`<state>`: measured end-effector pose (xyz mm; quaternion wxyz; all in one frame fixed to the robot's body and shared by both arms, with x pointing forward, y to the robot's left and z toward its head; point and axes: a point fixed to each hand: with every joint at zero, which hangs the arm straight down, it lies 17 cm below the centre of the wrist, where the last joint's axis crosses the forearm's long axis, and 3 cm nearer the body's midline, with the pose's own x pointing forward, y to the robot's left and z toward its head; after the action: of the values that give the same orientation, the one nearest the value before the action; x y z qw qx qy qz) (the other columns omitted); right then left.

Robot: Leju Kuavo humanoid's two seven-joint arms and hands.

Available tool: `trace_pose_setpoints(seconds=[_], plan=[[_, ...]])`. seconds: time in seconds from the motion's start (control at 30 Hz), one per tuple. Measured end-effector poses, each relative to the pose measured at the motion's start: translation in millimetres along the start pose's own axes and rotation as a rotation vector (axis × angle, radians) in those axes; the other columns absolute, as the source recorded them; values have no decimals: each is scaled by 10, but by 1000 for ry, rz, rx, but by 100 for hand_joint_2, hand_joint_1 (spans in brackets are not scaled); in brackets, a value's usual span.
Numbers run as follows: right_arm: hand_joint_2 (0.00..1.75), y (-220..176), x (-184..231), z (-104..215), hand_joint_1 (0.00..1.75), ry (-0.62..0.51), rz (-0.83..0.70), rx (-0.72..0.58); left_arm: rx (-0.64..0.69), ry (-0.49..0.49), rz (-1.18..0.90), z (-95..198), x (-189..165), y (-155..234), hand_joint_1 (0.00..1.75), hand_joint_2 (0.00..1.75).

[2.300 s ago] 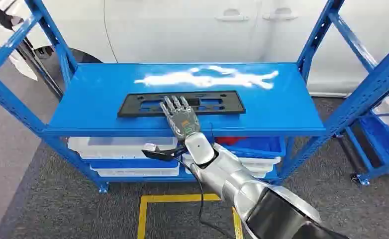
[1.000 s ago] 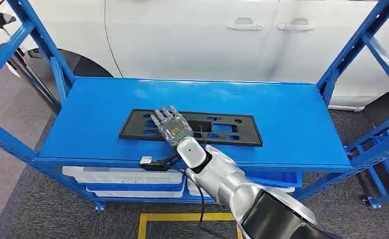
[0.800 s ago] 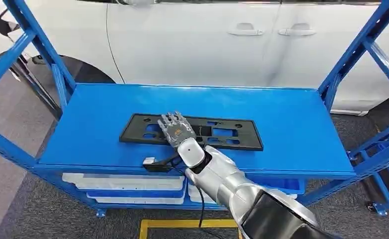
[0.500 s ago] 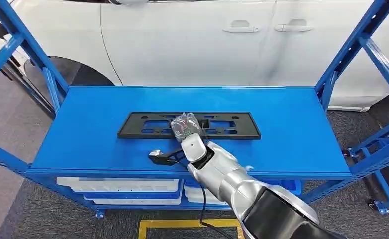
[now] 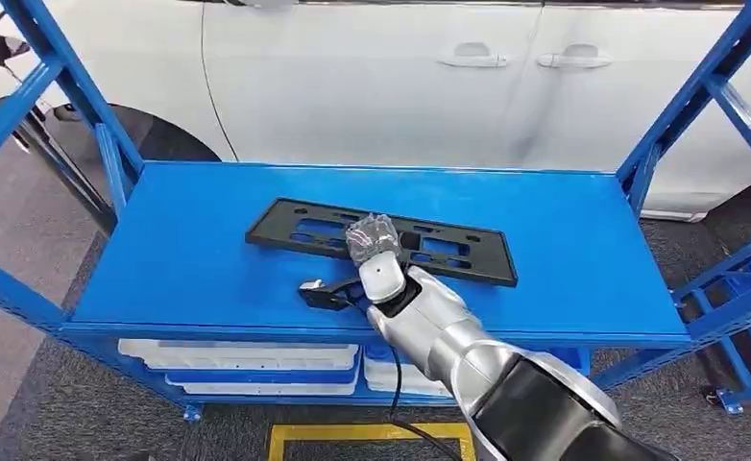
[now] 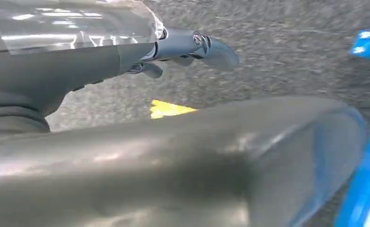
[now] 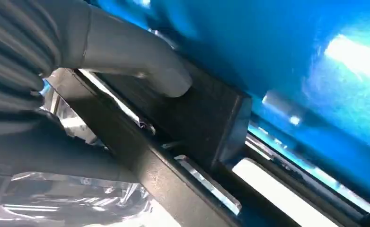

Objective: Take the parts from the cabinet and place them on the table.

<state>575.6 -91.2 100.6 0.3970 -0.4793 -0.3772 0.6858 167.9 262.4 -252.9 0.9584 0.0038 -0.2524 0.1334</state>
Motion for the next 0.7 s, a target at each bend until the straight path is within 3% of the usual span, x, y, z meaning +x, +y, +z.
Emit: trace_pose_setpoints(seconds=[0.2,0.33,0.4,0.47,0.53,0.63,0.7], plan=[[175,-347,-13,-61,175,-28,-177,-110,7,-34,-9,-4,63,11,0,175],[175,-925,-84,-69,175,-57,-328,-307,18,-44,-11,-6,79,44,0,175],[175,-1466,-181,38,175,-84,-428,-522,16,-59,-10,-4,103,49,0,175],[175,-2050,-321,338,175,-145,-553,-788,8,-65,-9,0,109,36,0,175],[175,-2608,-687,838,175,-162,-663,-1069,5,-64,-12,7,90,38,0,175],[175,-2959,-1059,1297,175,-171,-735,-1227,5,-59,-16,15,56,54,0,175],[175,-3039,-1254,1755,175,-261,-838,-1397,3,-62,-15,13,70,50,0,175]])
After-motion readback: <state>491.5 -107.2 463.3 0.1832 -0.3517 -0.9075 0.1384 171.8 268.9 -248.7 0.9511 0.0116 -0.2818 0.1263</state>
